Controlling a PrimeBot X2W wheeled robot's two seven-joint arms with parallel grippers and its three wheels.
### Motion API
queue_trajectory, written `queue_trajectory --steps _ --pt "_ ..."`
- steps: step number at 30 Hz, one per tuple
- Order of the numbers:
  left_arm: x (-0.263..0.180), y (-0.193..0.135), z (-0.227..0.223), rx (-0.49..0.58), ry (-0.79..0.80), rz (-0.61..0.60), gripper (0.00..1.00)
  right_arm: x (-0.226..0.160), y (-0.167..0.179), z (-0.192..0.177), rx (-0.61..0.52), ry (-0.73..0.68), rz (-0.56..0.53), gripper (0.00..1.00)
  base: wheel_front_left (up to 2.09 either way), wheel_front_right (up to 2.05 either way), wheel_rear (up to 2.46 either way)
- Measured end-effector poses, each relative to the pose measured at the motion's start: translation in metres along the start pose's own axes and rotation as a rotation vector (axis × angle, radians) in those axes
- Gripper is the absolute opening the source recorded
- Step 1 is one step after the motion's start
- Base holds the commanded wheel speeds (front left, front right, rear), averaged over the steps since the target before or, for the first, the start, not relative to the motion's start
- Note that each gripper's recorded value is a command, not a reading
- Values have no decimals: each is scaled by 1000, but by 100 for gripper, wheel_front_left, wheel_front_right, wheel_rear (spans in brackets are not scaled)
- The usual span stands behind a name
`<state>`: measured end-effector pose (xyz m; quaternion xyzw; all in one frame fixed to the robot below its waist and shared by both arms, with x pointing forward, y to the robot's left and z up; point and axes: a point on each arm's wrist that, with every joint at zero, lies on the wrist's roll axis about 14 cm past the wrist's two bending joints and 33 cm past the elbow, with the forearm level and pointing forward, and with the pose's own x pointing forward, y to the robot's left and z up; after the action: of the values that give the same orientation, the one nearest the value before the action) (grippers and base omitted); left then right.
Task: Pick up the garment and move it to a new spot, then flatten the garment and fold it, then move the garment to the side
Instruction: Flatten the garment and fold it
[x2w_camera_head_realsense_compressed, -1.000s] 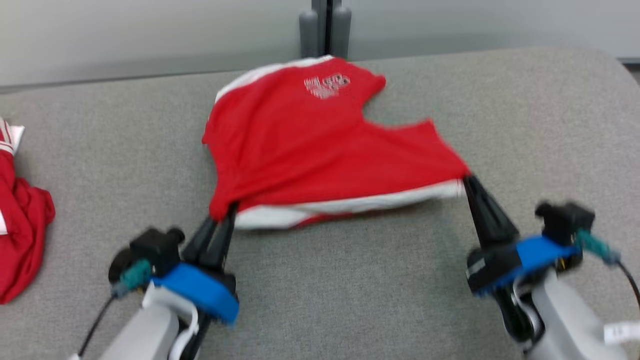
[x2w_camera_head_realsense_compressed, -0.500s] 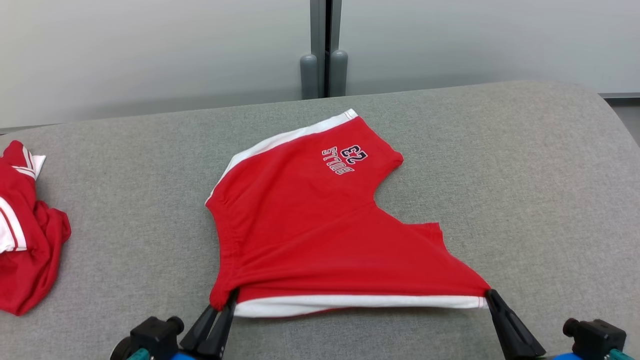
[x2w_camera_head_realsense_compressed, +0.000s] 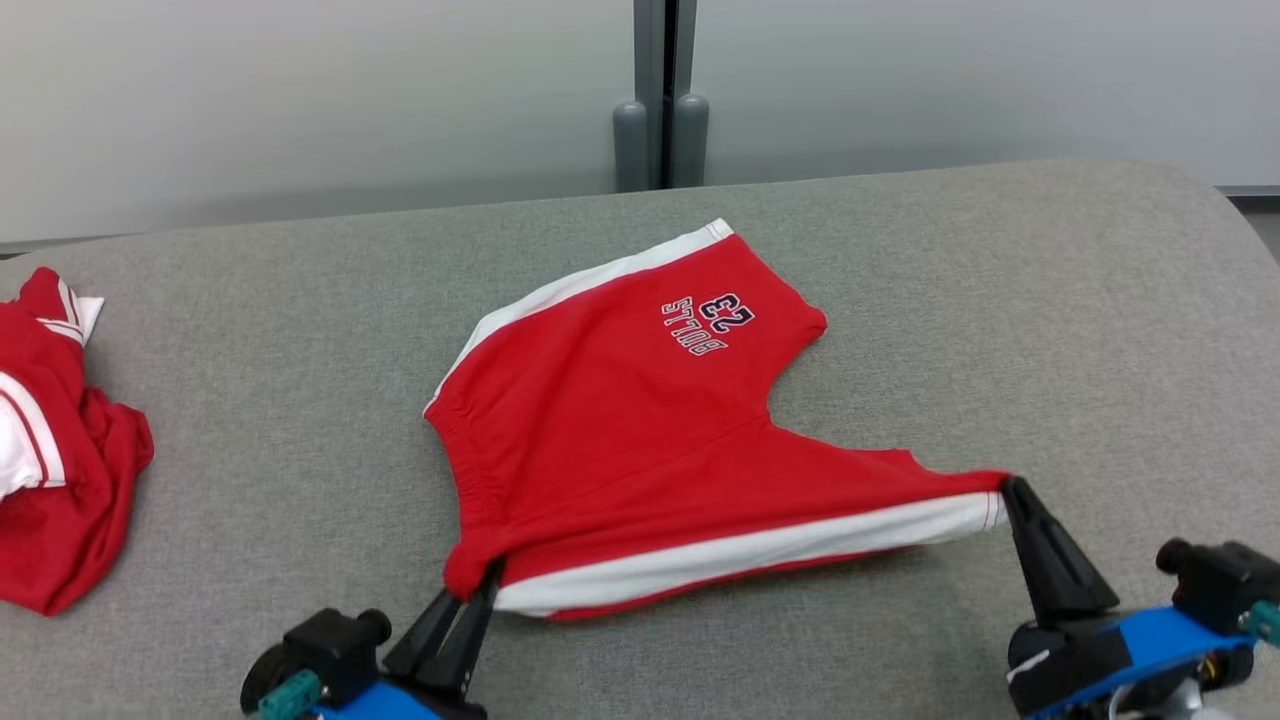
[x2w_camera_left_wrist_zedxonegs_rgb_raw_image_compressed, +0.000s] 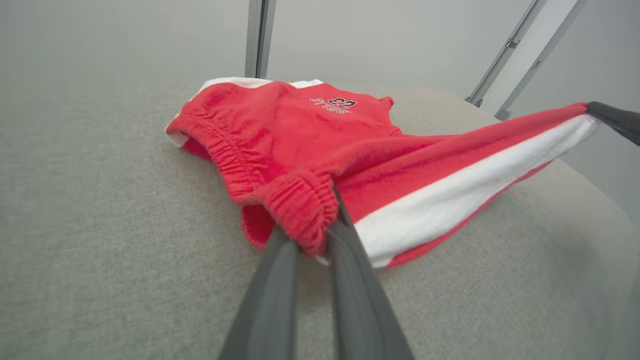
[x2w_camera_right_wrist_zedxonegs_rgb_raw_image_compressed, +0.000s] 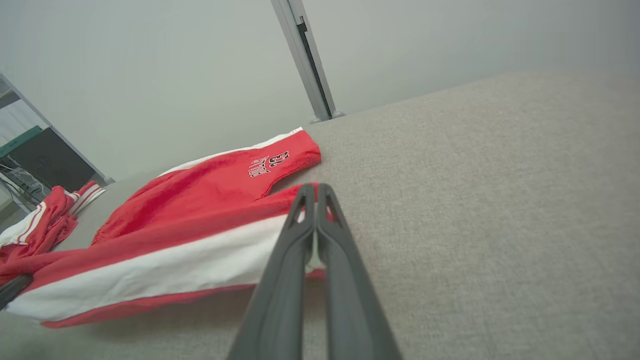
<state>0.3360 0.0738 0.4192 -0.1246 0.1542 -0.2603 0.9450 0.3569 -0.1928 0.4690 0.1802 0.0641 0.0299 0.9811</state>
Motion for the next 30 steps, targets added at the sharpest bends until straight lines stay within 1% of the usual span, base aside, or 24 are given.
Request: queue_trajectory --steps 1,2,3,4,7,8,9,11,12,13,17,20,24,27,30 --pt "9 2 12 20 -27 -12 0 15 0 9 -24 -15 14 0 0 0 0" --pt "9 2 12 20 -27 -12 0 15 0 9 -24 -15 14 0 0 0 0" --pt "14 3 18 27 -40 -19 0 23 0 13 -35 -22 19 0 0 0 0" --pt "23 4 30 38 -69 -28 0 43 2 22 -50 -39 34 0 0 0 0" --pt "37 12 46 46 -108 -25 0 76 13 34 -83 -56 72 0 0 0 0" --pt "37 12 46 46 -108 -25 0 76 13 34 -83 -56 72 0 0 0 0" --pt "46 19 52 52 -116 -20 0 100 22 40 -103 -62 102 0 0 0 0" --pt "53 26 56 56 -120 -12 0 124 34 46 -123 -67 136 0 0 0 0" --pt "53 26 56 56 -120 -12 0 124 34 46 -123 -67 136 0 0 0 0" --pt "61 36 62 52 -133 4 0 148 44 49 -135 -63 158 0 0 0 0" --pt "75 54 72 54 -146 37 0 192 57 51 -143 -43 181 0 0 0 0" --pt "85 69 75 59 -141 57 0 223 63 44 -158 -5 185 0 0 0 0" --pt "103 79 76 37 -129 63 0 258 61 28 -170 53 160 0 0 0 0" --pt "114 92 71 37 -101 79 0 277 60 12 -183 95 148 0 0 0 0" --pt "121 103 63 32 -70 97 0 288 61 -13 -191 153 144 0 0 0 0"
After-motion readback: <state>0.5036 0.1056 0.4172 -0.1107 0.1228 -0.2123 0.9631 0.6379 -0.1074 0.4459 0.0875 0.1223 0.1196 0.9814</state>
